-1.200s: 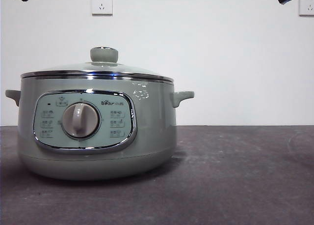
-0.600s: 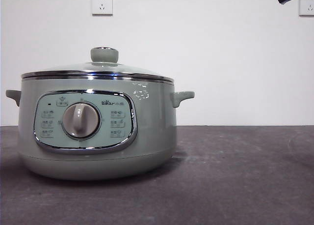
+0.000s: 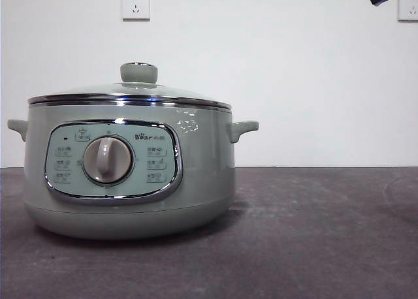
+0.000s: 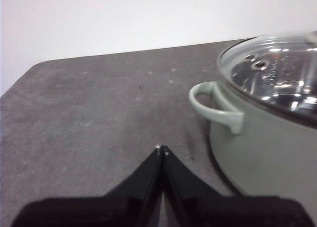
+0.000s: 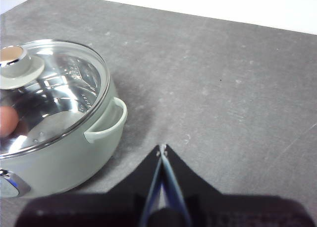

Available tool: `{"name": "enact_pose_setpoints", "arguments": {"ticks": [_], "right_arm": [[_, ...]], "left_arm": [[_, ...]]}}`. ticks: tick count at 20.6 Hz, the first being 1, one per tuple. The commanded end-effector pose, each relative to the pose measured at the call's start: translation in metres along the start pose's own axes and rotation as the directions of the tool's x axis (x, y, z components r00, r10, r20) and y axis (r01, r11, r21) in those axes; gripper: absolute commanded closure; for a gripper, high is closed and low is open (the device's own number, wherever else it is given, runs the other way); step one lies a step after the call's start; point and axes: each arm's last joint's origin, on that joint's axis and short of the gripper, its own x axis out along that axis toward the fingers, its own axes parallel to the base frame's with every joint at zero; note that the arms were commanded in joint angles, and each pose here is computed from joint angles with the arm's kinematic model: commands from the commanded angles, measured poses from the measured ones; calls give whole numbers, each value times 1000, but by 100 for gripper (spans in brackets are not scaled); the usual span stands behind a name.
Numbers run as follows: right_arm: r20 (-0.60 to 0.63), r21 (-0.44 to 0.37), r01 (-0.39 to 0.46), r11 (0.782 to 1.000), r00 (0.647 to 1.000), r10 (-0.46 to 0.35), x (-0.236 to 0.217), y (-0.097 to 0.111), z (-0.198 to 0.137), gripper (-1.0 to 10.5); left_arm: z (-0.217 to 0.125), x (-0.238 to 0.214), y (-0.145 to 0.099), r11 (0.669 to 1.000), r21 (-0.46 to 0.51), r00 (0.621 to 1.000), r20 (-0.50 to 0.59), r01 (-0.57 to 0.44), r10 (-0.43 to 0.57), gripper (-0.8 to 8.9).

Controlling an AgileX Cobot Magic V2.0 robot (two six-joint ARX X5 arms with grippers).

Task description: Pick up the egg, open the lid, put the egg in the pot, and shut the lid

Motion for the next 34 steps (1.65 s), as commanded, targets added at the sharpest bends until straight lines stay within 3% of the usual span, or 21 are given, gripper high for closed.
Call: {"name": "enact_pose_setpoints", "arguments": {"ticks": [1, 7, 27, 29, 34], "right_arm": [[0, -2, 2, 1000, 1000, -2, 1, 0, -2, 946], [0, -2, 3, 1000, 1000, -3, 1, 0, -2, 946], [-42, -23, 2, 1000, 999, -3, -2, 0, -6, 945], [-12, -49, 31, 998, 999, -32, -11, -6, -7, 945], [242, 2, 63, 998, 968, -61, -18, -27, -34, 945]], "left_arm": [[-9, 4, 1, 1000, 9, 1000, -8, -17, 17, 817], [-27, 11, 0, 1000, 0, 999, -44, 13, -13, 817], [-27, 11, 0, 1000, -1, 999, -39, 12, -12, 817], [-27, 11, 0, 1000, -1, 999, -40, 12, -12, 817], [-27, 11, 0, 1000, -1, 999, -40, 12, -12, 817]]}}
